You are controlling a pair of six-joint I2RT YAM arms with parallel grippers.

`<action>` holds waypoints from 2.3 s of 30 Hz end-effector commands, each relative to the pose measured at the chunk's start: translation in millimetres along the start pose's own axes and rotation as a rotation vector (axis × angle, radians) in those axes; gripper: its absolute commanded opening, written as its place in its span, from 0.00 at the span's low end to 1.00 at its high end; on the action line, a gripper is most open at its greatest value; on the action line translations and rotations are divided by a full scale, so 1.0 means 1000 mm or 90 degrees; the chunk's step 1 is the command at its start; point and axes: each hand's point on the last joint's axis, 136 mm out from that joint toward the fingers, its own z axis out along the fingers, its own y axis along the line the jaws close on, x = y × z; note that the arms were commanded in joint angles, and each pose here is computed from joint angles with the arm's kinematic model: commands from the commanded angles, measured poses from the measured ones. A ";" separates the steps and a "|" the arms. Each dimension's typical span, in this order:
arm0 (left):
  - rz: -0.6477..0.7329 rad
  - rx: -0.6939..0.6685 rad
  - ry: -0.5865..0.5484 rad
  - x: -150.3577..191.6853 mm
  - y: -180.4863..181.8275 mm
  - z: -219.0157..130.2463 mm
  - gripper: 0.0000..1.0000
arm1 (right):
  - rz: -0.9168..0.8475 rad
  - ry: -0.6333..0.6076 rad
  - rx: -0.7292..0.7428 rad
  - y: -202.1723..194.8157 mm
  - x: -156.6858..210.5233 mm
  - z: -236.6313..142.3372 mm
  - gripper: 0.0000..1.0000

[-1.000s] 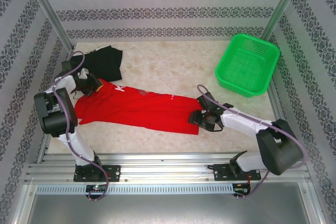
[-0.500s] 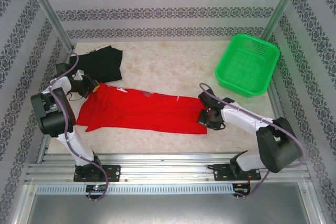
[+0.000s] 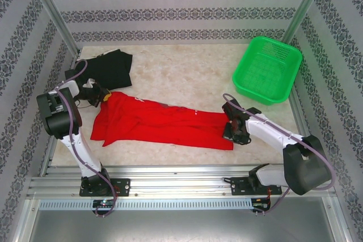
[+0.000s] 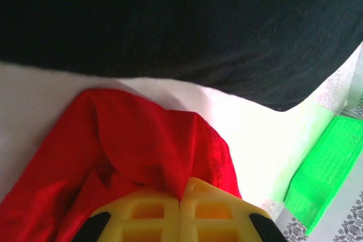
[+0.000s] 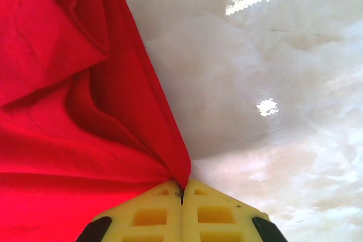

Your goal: Fold and stack the t-shirts

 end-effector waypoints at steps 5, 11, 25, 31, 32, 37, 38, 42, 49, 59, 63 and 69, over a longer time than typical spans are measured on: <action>0.040 0.091 0.013 -0.018 -0.046 0.009 0.16 | -0.025 0.026 0.094 -0.036 0.012 0.002 0.00; 0.052 0.160 -0.045 -0.036 -0.080 -0.001 0.36 | -0.031 0.030 0.101 -0.038 0.014 0.003 0.02; 0.194 -0.116 -0.018 0.075 -0.039 -0.063 0.64 | -0.042 -0.057 -0.067 0.003 -0.006 -0.048 0.82; 0.232 -0.152 0.016 0.080 -0.022 -0.027 0.61 | -0.088 -0.077 -0.154 0.030 -0.010 -0.065 0.85; 0.240 -0.155 0.021 0.079 -0.024 -0.020 0.60 | -0.095 -0.070 -0.159 0.033 -0.007 -0.064 0.85; 0.251 -0.193 0.049 0.080 -0.020 0.011 0.55 | -0.084 -0.034 -0.133 0.026 0.012 -0.050 0.84; 0.247 -0.205 0.054 0.079 -0.016 0.015 0.53 | -0.078 -0.032 -0.137 0.026 0.013 -0.049 0.84; 0.249 -0.260 0.040 0.071 -0.004 0.023 0.46 | -0.070 -0.028 -0.150 0.029 0.018 -0.045 0.83; 0.310 -0.276 -0.042 0.068 -0.045 -0.014 0.47 | -0.077 -0.012 -0.137 0.028 0.028 -0.035 0.83; 0.308 -0.287 -0.006 0.067 -0.027 0.011 0.47 | -0.077 -0.003 -0.135 0.031 0.029 -0.028 0.83; 0.316 -0.300 0.012 0.067 -0.021 0.024 0.46 | -0.075 0.000 -0.132 0.031 0.030 -0.024 0.82; 0.319 -0.324 0.042 0.066 -0.009 0.038 0.40 | -0.065 0.014 -0.096 0.022 0.033 -0.014 0.82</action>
